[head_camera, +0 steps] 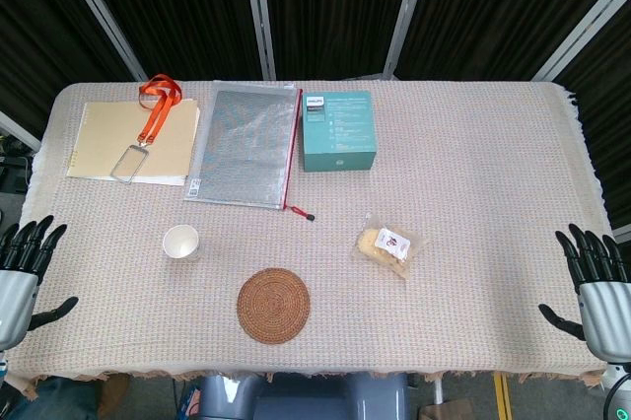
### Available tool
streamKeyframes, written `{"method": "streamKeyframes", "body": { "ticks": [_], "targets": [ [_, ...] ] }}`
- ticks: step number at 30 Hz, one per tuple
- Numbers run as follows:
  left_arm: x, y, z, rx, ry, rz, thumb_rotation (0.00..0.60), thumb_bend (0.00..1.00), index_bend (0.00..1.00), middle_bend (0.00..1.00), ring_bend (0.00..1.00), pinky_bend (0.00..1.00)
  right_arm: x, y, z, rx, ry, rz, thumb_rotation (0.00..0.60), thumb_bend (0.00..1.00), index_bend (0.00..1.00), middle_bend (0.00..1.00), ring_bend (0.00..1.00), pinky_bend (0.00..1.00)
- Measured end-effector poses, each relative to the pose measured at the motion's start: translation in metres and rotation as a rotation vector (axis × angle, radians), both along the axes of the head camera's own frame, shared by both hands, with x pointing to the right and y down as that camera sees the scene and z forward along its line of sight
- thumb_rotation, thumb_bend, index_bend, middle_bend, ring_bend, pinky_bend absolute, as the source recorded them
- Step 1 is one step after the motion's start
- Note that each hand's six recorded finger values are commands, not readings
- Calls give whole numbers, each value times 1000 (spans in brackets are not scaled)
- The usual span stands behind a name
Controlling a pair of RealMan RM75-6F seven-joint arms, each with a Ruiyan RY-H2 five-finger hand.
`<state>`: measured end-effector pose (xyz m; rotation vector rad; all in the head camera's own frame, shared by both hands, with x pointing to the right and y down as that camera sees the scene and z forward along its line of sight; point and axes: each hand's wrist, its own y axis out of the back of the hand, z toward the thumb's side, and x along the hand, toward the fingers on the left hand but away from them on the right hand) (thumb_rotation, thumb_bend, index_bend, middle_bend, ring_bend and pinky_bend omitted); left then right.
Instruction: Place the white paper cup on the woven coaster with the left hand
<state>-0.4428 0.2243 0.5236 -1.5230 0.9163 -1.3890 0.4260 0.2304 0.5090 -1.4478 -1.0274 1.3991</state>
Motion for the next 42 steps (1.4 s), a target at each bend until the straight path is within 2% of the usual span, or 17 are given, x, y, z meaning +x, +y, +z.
{"method": "streamKeyframes", "body": {
  "ticks": [10,13,19,26,30,36,42],
  "targets": [
    [5,-2,7,-19,6,13,600,0,0,0,0,0,2,-1,-1,-1,-7,10,600,0,0,0,0,0],
    [14,-6,15,-42,20,40,600,0,0,0,0,0,2,-2,-1,-1,-11,14,600,0,0,0,0,0],
    [50,-25,45,-115,57,146,600,0,0,0,0,2,3,-7,4,-11,-10,21,600,0,0,0,0,0],
    [99,-45,89,-192,-15,284,600,0,1,33,0,106,6,-14,14,-33,4,41,600,0,0,0,0,0],
    [115,-56,110,-220,-43,305,600,0,26,102,19,180,9,-15,16,-38,10,49,600,0,0,0,0,0],
    [122,-66,136,-255,-64,308,600,0,68,148,67,230,12,-17,18,-42,15,62,600,0,0,0,0,0],
    [127,-68,149,-269,-68,311,600,0,141,227,144,307,14,-18,19,-41,17,70,600,0,0,0,0,0]
  ]
}}
